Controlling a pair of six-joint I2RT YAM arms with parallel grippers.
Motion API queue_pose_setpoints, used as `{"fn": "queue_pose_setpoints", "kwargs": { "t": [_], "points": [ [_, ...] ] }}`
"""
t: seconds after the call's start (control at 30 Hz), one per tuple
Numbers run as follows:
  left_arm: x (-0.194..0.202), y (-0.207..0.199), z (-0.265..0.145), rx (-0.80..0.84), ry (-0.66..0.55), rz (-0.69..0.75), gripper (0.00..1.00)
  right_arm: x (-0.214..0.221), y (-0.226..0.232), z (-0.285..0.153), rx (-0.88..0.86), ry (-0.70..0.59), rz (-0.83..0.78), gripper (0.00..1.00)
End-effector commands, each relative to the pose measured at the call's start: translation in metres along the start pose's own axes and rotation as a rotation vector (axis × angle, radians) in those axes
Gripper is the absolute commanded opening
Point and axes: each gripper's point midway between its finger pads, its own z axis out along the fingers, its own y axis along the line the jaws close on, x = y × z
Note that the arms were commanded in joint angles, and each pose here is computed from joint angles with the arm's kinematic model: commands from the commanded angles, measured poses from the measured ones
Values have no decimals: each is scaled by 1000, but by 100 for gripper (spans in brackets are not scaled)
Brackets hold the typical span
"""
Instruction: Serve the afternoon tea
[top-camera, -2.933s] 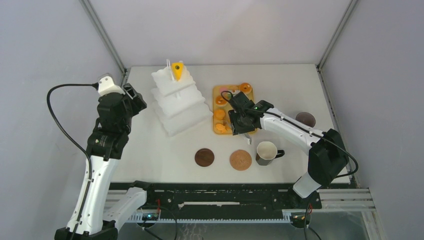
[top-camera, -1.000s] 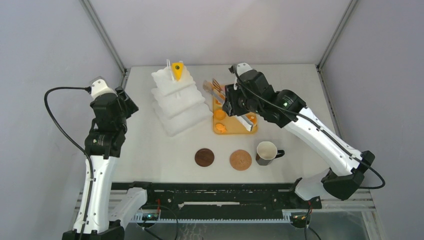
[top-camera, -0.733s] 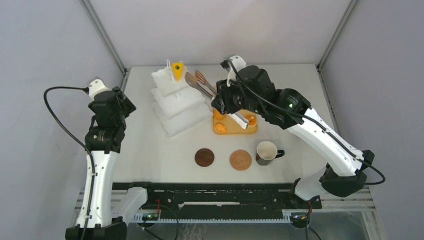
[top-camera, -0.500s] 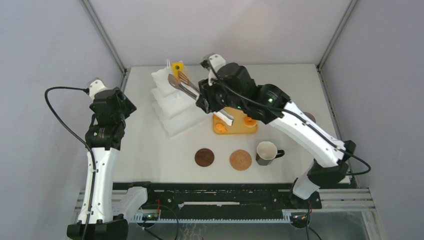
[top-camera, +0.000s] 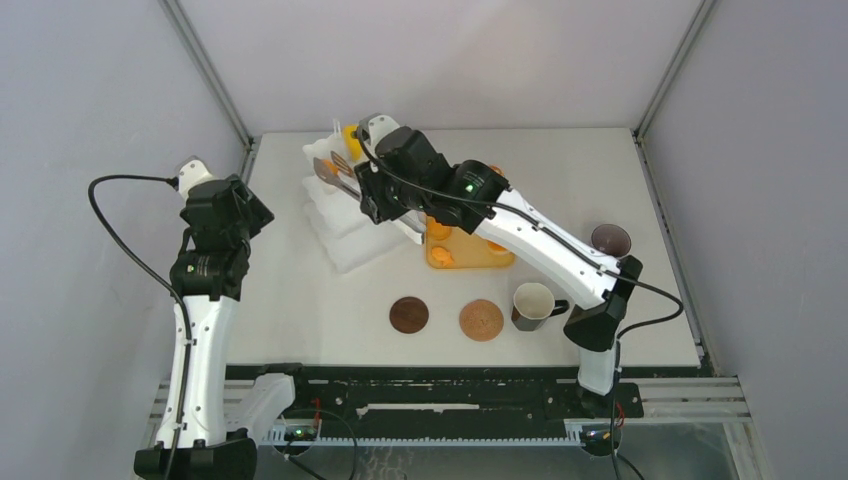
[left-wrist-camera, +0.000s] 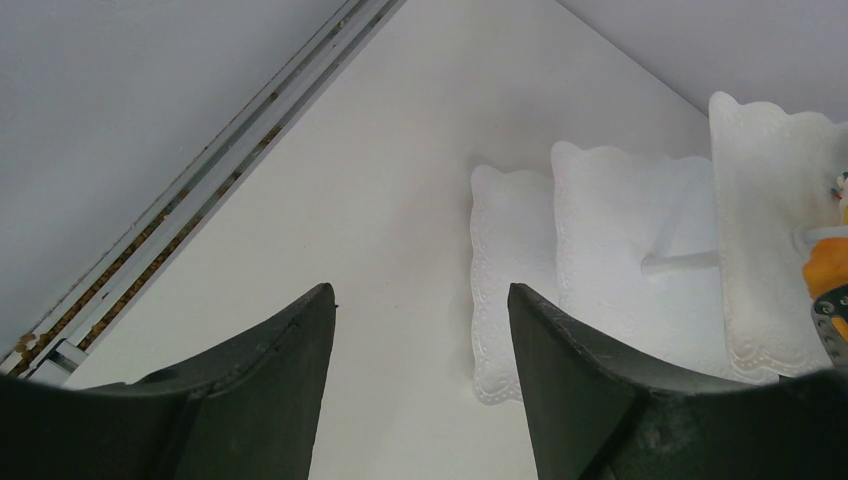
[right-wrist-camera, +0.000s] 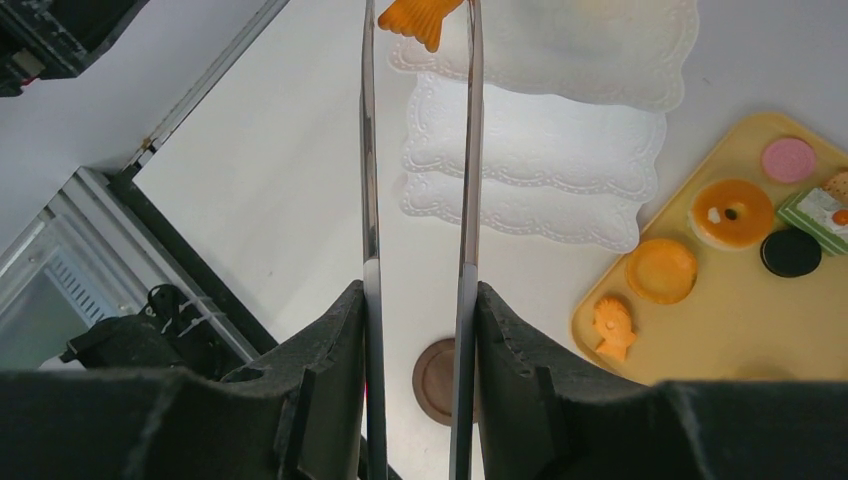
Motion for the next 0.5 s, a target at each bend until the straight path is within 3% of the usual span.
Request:
{"fn": "queue_pose_setpoints", "kwargs": {
  "t": [0.0, 0.3, 0.47],
  "points": [
    [-20, -6, -7, 33, -56, -31, 69, -46, 1, -7, 4, -160, 9, 10],
    [-19, -7, -5, 37, -52, -27, 69, -55, -17, 19, 23, -177, 68, 11],
    [-18, -6, -4, 33, -50, -25, 69, -54, -15, 26, 14, -164, 74, 43]
  ]
}}
